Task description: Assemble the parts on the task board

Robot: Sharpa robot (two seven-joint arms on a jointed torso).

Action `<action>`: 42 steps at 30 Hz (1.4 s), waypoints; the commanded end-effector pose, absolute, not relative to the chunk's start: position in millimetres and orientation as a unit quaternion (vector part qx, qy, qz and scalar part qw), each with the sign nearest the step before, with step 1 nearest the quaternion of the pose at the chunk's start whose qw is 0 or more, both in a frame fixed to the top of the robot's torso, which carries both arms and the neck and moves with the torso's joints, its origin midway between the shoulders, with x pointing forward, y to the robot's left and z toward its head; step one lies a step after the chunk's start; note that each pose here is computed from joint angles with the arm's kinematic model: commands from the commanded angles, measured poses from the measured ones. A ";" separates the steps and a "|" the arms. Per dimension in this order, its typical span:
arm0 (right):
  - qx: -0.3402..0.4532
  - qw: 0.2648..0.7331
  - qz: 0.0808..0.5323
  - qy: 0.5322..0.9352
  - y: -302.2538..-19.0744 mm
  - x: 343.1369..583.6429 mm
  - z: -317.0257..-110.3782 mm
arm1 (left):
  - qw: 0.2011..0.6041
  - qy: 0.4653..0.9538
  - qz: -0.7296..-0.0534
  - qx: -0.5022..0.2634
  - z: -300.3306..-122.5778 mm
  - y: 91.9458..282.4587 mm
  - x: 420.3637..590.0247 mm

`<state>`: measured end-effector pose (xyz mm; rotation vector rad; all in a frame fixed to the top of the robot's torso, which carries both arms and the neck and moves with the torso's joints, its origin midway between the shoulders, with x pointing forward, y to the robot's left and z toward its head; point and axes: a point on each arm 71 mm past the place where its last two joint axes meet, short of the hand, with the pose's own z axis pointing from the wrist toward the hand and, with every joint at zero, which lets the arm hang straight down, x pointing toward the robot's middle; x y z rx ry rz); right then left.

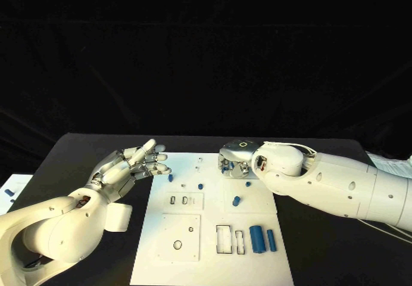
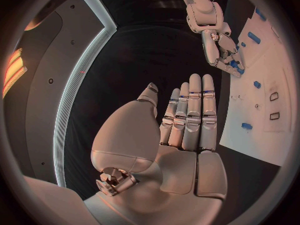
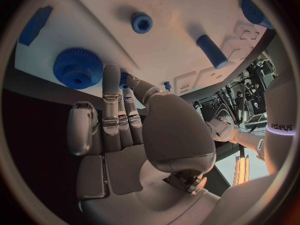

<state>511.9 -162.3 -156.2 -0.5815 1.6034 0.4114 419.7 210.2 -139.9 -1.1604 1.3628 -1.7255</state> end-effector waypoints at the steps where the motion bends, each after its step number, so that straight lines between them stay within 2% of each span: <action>1: -0.253 0.653 0.175 0.692 -161.6 510.6 -156.3 | 0.316 0.518 -0.664 -0.436 -137.1 208.3 418.7; 21: -0.233 0.703 0.196 0.643 -137.4 506.7 -141.7 | 0.317 0.518 -0.664 -0.436 -135.8 207.4 417.6; 42: -0.230 0.732 0.192 0.612 -116.0 519.1 -139.6 | 0.316 0.519 -0.665 -0.434 -135.1 206.8 417.4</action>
